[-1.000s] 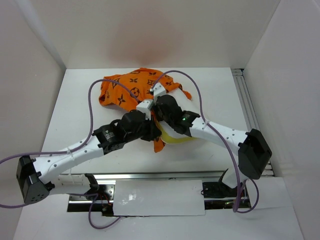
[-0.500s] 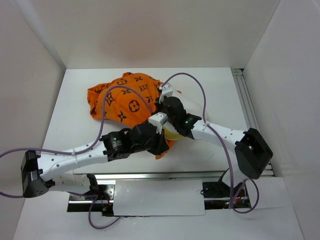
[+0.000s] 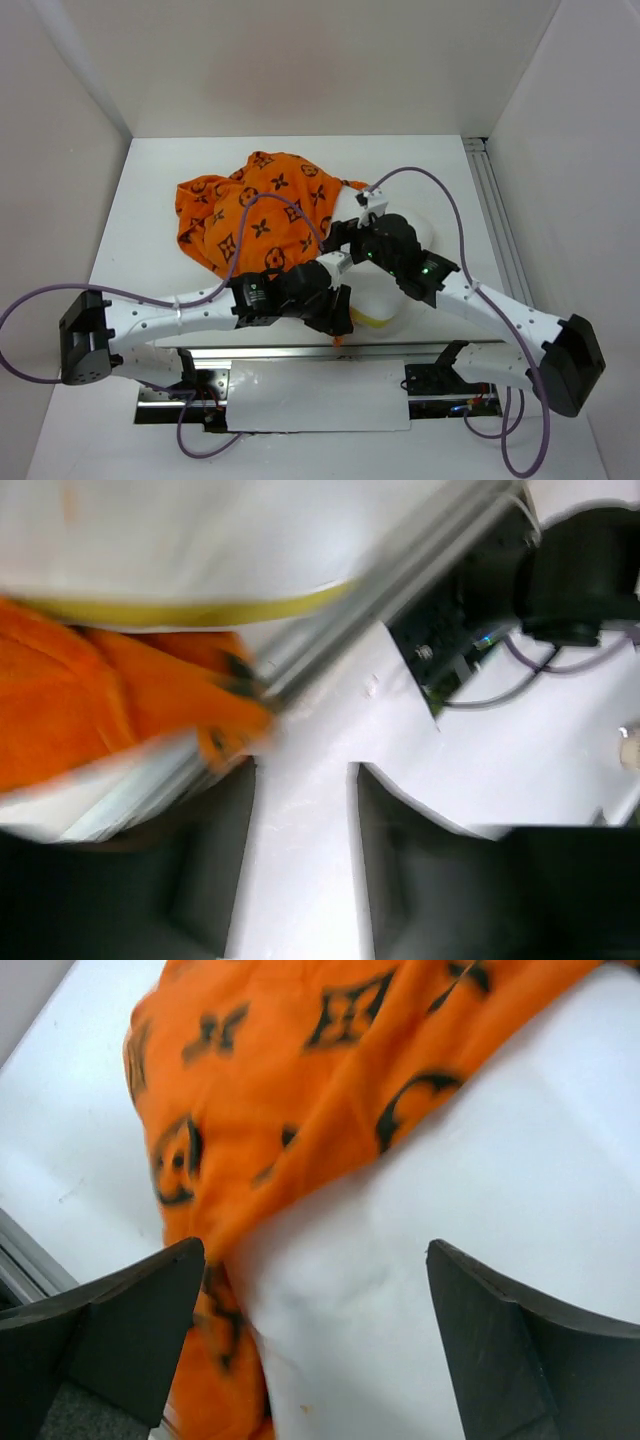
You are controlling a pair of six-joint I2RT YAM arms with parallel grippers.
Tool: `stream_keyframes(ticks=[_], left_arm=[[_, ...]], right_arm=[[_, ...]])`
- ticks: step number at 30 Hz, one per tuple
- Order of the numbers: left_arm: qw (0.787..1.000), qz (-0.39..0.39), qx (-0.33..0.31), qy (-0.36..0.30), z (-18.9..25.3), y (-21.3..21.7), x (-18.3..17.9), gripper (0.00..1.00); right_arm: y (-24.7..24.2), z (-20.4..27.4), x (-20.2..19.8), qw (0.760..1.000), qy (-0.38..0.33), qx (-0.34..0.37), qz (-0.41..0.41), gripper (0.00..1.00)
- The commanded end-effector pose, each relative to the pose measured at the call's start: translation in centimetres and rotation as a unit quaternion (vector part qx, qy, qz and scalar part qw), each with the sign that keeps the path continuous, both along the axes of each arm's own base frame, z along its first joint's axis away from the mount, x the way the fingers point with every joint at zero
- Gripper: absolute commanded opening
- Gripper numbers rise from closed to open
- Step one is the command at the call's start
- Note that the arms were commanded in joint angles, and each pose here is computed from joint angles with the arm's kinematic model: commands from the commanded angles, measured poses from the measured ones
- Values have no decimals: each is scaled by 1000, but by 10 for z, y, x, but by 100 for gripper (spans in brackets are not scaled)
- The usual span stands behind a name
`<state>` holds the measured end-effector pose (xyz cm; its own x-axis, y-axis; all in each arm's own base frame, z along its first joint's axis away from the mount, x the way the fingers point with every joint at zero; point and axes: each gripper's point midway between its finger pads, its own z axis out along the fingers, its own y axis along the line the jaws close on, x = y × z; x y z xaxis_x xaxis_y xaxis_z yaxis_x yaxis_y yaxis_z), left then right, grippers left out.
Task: Put the pillow into the pillowcase
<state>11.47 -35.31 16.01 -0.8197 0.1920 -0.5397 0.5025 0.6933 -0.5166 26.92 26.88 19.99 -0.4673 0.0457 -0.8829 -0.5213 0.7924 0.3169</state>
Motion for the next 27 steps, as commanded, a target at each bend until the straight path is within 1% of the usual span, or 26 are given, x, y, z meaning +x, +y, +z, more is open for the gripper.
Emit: stream_keyframes(ticks=[1,2,3,5,7,8,9,10,11,12,14,15,16,18,19,20,21,22,23,24,25,26,27], left_arm=[[999,-32,-35,24,13,-20,-14,62],[998,-39,-35,23,16,-20,-15,89],[998,-42,-27,22,13,-17,-16,100],[998,-45,-25,19,19,-17,-16,100],[999,-33,-12,6,27,-11,-10,100],[1000,-23,-7,-2,30,-9,-6,100],[1000,0,-3,-29,41,-7,7,100],[999,20,7,-38,47,-2,17,100],[998,33,42,-39,42,11,24,100],[996,67,44,-45,56,13,49,100],[989,108,76,-70,64,26,83,100],[983,138,91,-76,66,39,109,100],[979,146,99,-100,74,35,135,100],[975,156,115,-111,77,39,170,100],[972,172,105,-124,95,45,199,97],[971,159,136,-117,73,41,219,95],[968,159,149,-123,70,45,237,93],[962,155,178,-139,62,41,261,93],[959,159,173,-160,82,44,269,93],[957,142,208,-146,49,38,284,93],[955,146,195,-170,70,33,303,92],[950,135,222,-173,62,35,309,92],[948,131,232,-175,55,37,321,92]], right_arm=[[-22,27,4,999,-12,10,-48,100],[-34,25,6,997,-9,-7,-73,100],[-40,31,10,996,-12,-9,-89,100],[-51,27,13,993,-5,-26,-111,100],[-58,33,18,991,-9,-28,-128,100],[-67,34,24,988,-10,-27,-153,100],[-76,37,29,985,-10,-29,-170,100],[-81,33,34,982,-5,-31,-184,100],[-85,37,40,981,-7,-29,-193,100],[-88,32,44,980,0,-38,-193,100],[-101,32,54,978,0,-44,-205,100],[-104,26,61,977,5,-49,-207,100],[-118,28,69,973,1,-47,-225,100],[-129,22,81,972,15,-49,-229,100],[-133,26,88,972,11,-44,-229,100],[-151,29,98,970,5,-48,-238,100],[-146,30,103,978,5,-38,-205,100],[-163,36,114,978,-15,-50,-202,100],[-169,32,116,980,-14,-59,-192,100],[-166,32,117,986,-17,-60,-157,100],[-170,21,121,987,-13,-77,-143,100],[-186,24,129,985,-23,-90,-146,100],[-189,23,133,986,-26,-95,-133,100]])
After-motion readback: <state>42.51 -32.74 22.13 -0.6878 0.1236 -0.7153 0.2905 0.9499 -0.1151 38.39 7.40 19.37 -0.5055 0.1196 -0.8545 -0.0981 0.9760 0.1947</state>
